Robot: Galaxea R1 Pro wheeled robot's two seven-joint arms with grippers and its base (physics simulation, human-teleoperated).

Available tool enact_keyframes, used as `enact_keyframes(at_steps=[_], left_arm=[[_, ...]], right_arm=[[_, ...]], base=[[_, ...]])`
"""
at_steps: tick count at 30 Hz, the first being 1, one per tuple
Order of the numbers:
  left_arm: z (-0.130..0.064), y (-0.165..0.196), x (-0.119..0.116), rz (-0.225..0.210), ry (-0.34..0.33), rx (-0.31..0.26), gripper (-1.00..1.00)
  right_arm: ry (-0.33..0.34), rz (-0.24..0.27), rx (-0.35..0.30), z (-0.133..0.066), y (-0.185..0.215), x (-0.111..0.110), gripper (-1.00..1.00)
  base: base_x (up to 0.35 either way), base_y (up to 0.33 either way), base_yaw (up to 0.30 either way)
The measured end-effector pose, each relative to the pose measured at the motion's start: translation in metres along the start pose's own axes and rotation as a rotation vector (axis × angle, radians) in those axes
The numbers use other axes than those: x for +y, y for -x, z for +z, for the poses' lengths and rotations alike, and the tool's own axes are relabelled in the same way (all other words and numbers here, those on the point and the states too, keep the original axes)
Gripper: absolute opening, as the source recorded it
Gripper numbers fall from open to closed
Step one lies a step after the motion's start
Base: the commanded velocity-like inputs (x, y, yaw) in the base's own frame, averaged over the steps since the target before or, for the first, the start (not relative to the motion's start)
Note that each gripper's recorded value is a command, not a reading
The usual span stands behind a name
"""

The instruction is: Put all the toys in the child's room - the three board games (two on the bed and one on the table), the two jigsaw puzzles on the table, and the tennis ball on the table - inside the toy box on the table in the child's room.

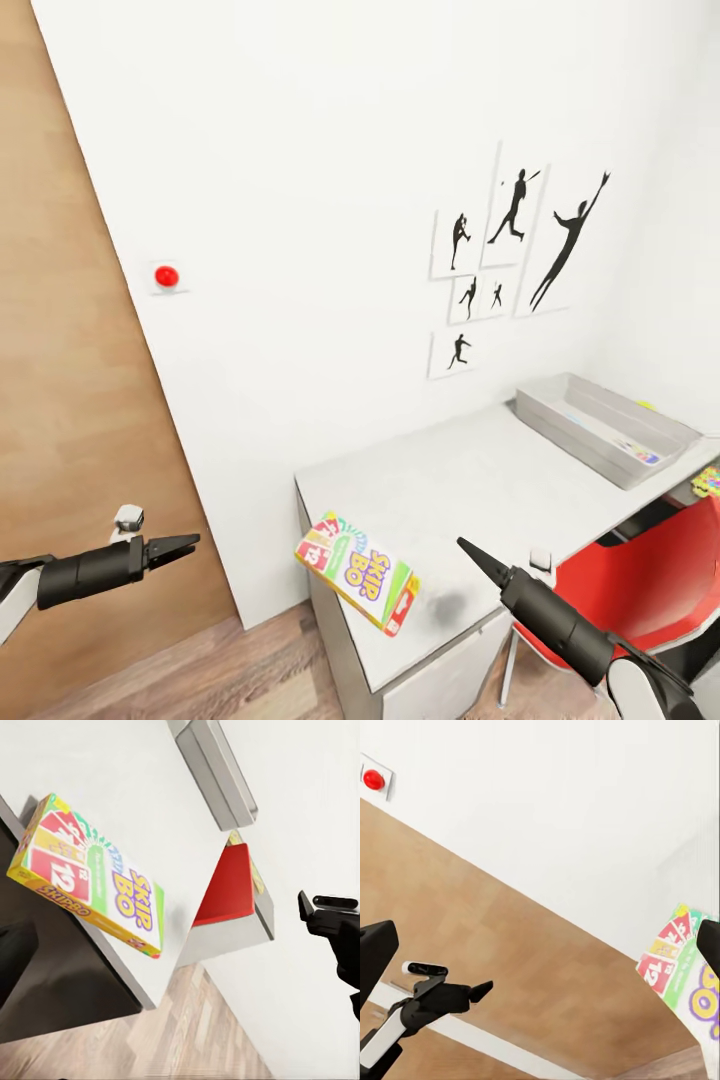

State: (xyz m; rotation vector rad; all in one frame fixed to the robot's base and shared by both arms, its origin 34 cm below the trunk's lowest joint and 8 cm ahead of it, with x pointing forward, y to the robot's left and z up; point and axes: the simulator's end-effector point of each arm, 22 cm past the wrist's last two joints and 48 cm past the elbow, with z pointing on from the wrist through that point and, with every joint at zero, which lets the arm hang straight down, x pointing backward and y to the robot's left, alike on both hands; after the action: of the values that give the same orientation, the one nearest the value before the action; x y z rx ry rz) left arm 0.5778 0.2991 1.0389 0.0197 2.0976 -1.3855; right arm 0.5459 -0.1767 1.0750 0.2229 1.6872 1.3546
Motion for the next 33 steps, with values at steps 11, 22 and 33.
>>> enact_keyframes(at_steps=[11, 22, 33], left_arm=[[-0.0028, 0.0037, -0.0036, -0.006, -0.016, -0.012, 1.0], [-0.0048, 0.0047, -0.0031, -0.01, -0.013, -0.013, 1.0], [-0.0055, 0.0049, -0.0027, -0.01, -0.012, -0.013, 1.0]], right_arm=[[-0.001, 0.001, 0.0, -0.0003, 0.0001, -0.0002, 1.0], [-0.001, -0.001, 0.0, 0.0001, 0.0004, 0.0, 1.0], [-0.003, -0.001, -0.001, 0.0003, 0.0003, -0.0003, 1.0]], base=[[0.0, 0.021, -0.28], [0.0, 0.001, -0.11], [0.0, 0.0, -0.008]])
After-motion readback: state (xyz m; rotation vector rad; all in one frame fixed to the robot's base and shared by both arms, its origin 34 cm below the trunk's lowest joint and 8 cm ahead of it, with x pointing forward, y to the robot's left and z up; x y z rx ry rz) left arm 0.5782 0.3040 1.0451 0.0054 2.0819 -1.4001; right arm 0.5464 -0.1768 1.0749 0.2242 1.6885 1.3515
